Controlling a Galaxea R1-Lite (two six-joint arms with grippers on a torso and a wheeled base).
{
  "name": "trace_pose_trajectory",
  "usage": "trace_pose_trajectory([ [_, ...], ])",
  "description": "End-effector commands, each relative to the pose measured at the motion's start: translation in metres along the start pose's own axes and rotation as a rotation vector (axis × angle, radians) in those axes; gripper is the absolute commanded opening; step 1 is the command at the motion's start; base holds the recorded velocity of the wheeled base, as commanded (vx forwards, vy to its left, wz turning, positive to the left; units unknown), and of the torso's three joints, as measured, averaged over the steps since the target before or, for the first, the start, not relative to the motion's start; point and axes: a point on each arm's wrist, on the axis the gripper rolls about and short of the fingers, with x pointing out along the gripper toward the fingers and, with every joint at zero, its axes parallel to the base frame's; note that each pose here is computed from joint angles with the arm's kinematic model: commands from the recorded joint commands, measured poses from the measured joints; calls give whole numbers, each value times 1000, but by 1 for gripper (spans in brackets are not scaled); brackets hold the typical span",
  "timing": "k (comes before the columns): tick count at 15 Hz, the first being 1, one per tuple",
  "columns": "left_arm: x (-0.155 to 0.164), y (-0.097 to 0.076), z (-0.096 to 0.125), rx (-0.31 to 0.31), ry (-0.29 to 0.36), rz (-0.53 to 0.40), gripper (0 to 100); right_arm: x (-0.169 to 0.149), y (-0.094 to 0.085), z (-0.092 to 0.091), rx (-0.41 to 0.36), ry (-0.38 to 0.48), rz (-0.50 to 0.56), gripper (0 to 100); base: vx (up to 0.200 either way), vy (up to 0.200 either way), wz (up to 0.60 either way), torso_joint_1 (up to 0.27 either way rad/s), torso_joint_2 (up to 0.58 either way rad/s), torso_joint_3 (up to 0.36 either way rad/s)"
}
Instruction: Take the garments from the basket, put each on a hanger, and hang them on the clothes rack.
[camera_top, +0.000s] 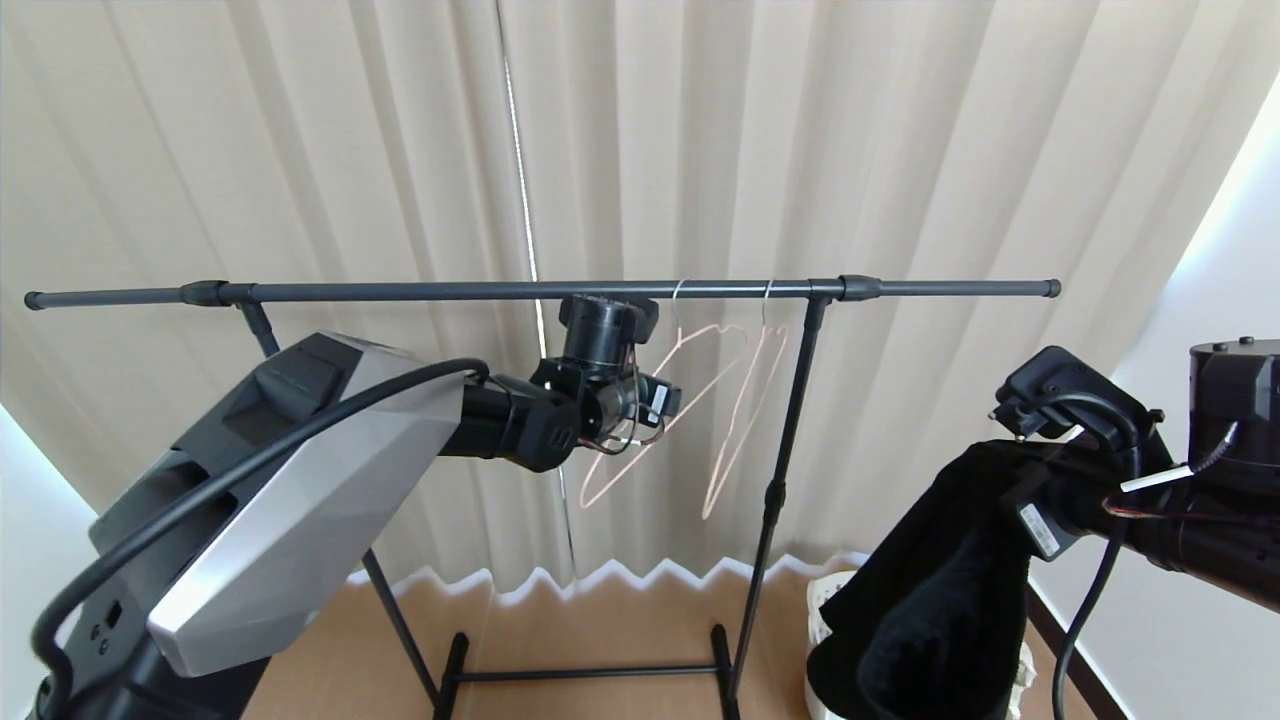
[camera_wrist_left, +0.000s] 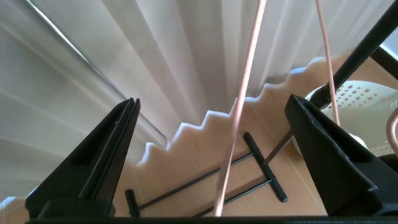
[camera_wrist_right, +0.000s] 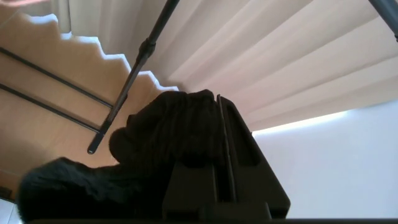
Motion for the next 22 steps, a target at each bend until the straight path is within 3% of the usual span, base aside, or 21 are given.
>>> trace_pose_trajectory([
  [1,16,-1,-18,5,37,4,100,2,1,0,-3,4,4,0,0,0,0,0,0,0],
  [14,16,-3,-35,7,93,-3,100,2,1,-1,-6,7,5,0,0,0,0,0,0,0],
  [20,16,-2,-35,5,91,-2,100,2,2,-3,-9,14,8,0,0,0,0,0,0,0],
  [21,16,-2,-34,1,73,0,0,2,2,-3,-9,14,7,0,0,0,0,0,0,0],
  [22,16,-2,-34,0,70,0,0,2,3,-4,-10,16,8,0,0,0,0,0,0,0],
])
